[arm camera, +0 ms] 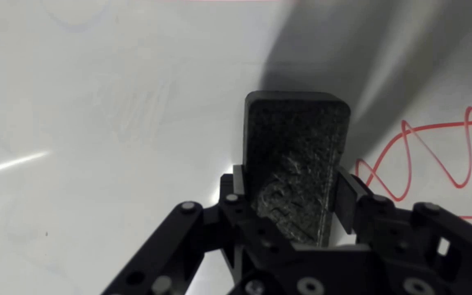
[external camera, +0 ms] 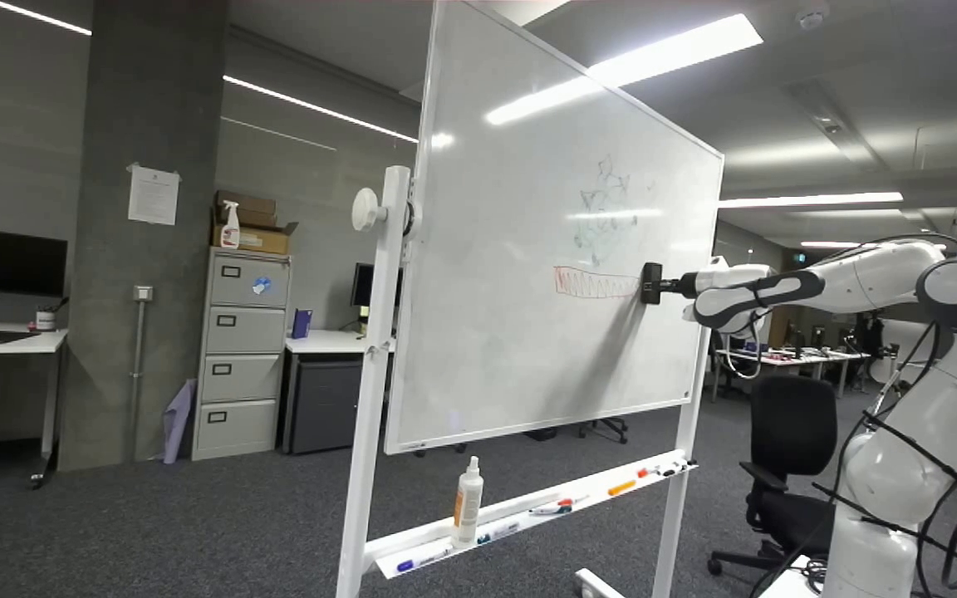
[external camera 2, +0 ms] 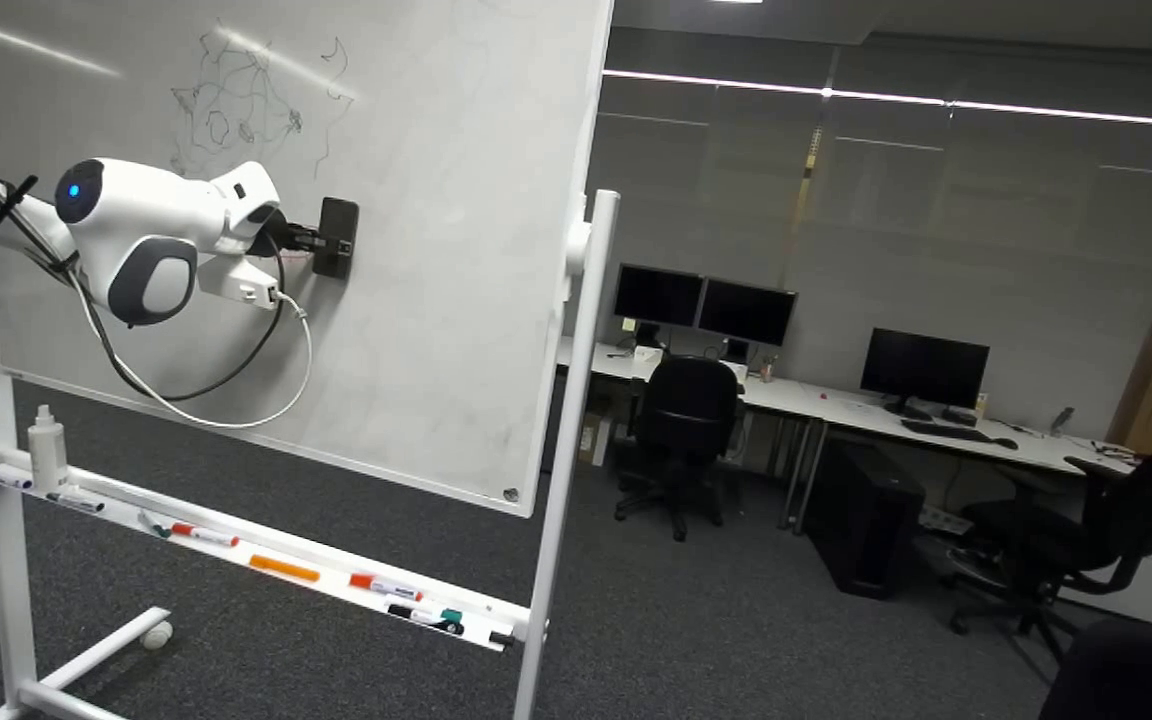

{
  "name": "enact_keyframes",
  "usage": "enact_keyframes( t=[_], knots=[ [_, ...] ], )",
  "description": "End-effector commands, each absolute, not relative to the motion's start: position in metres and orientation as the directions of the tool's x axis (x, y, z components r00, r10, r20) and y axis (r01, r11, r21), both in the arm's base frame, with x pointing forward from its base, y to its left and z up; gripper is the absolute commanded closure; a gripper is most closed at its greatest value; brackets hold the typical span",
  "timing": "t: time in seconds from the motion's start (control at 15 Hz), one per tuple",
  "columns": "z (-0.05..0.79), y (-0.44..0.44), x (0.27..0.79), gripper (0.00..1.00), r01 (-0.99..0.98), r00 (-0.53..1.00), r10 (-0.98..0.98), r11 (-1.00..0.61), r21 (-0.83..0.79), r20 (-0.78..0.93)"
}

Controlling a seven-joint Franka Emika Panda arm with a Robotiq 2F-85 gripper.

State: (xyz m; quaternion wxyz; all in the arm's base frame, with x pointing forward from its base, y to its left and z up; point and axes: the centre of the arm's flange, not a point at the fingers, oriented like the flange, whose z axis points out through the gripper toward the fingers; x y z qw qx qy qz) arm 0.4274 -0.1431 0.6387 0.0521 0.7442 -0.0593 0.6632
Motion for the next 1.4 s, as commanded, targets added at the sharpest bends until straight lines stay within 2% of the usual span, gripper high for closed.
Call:
enact_keyframes(
  t=[0.0,1.0,1.33],
  knots=[
    [0.629,-0.114,0.455,0.70,-0.093,0.096,0.034,-0.995,0.043,0.995],
    [0.604,0.044,0.450,0.70,0.183,0.100,0.284,-0.948,0.262,0.954],
    [0.601,0.072,0.451,0.70,0.231,0.084,0.331,-0.924,0.305,0.940]
  ],
)
